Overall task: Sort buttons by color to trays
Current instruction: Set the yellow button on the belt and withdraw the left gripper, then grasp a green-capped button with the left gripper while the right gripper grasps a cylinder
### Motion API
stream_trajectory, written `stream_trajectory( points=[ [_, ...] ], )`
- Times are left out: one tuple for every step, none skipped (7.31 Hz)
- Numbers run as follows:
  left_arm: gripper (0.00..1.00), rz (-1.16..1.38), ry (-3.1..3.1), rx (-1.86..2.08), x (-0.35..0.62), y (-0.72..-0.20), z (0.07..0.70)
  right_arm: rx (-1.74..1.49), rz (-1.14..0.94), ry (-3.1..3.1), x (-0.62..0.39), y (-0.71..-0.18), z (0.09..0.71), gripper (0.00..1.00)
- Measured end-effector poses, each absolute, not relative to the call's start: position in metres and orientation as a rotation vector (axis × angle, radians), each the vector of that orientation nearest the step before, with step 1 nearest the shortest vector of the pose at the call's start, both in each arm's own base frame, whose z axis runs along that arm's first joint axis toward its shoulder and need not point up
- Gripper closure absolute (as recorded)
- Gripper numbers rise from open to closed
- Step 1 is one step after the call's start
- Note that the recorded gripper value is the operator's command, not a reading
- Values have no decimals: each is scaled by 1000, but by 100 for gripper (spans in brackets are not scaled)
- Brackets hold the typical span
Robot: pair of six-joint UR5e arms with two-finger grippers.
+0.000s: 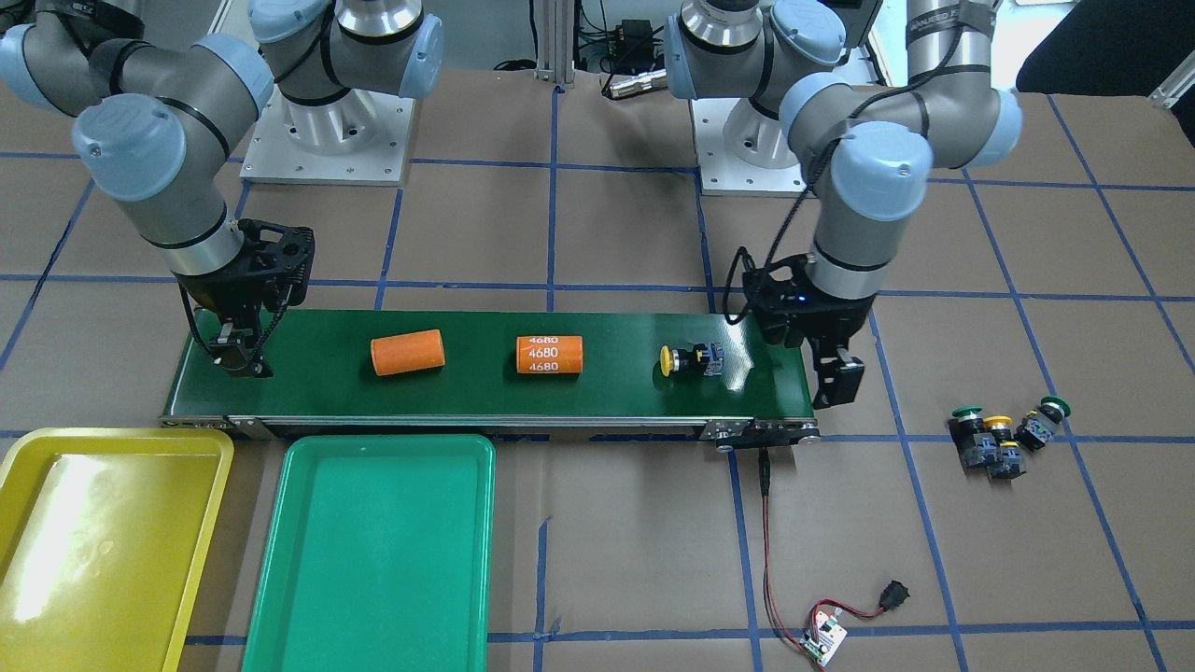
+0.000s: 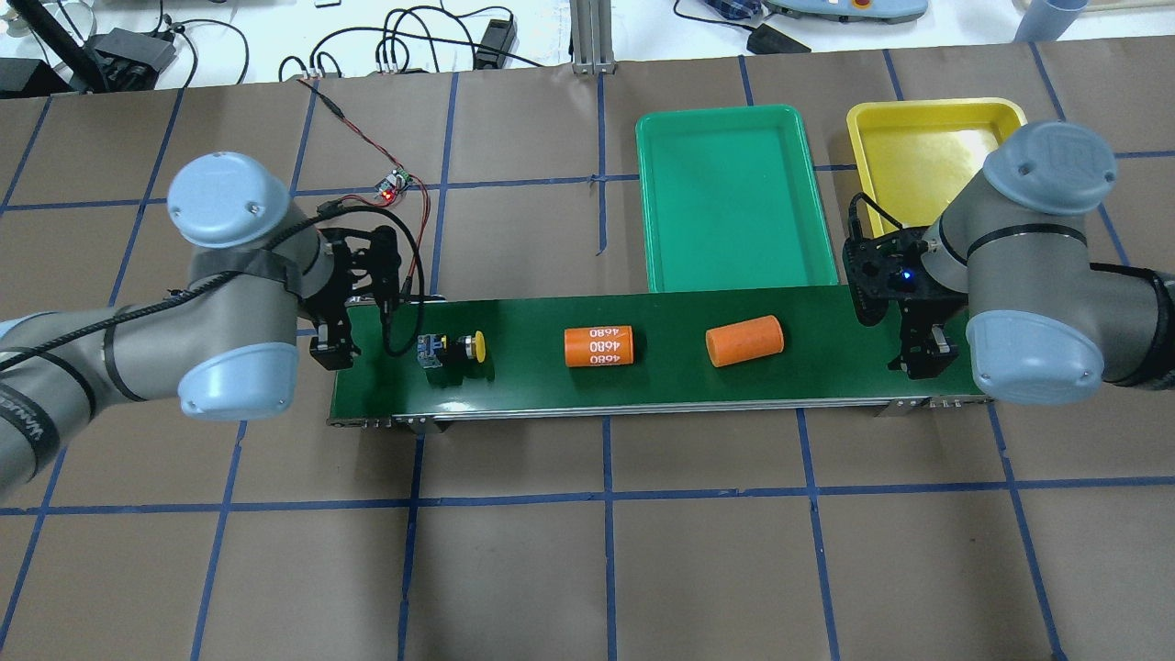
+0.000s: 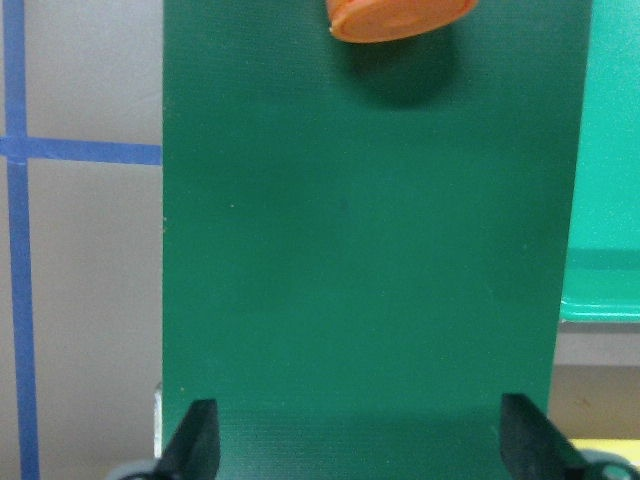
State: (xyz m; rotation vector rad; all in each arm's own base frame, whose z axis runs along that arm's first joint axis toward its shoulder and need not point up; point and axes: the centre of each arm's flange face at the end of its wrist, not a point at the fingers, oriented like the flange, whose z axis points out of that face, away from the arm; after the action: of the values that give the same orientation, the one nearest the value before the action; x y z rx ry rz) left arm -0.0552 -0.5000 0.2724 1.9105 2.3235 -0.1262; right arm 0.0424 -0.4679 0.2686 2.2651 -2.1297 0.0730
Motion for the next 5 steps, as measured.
stream_trajectory(
  points=[
    [0, -178, 2468, 1836, -1, -511, 270, 2266, 71, -2128, 43, -468, 268, 0],
    [0, -198, 2571, 1764, 53, -521, 268, 2267, 69, -2128, 43, -468, 268, 0],
    [0, -205, 2631, 1695, 89, -531, 268, 2268, 67, -2128, 45, -467, 268, 0],
    [0, -197, 2696, 1586, 118, -542, 267, 2274, 66, -2122, 49, -467, 267, 0],
    [0, -153, 2728, 1482, 144, -552, 267, 2279, 66, -2116, 52, -467, 267, 0]
  ],
)
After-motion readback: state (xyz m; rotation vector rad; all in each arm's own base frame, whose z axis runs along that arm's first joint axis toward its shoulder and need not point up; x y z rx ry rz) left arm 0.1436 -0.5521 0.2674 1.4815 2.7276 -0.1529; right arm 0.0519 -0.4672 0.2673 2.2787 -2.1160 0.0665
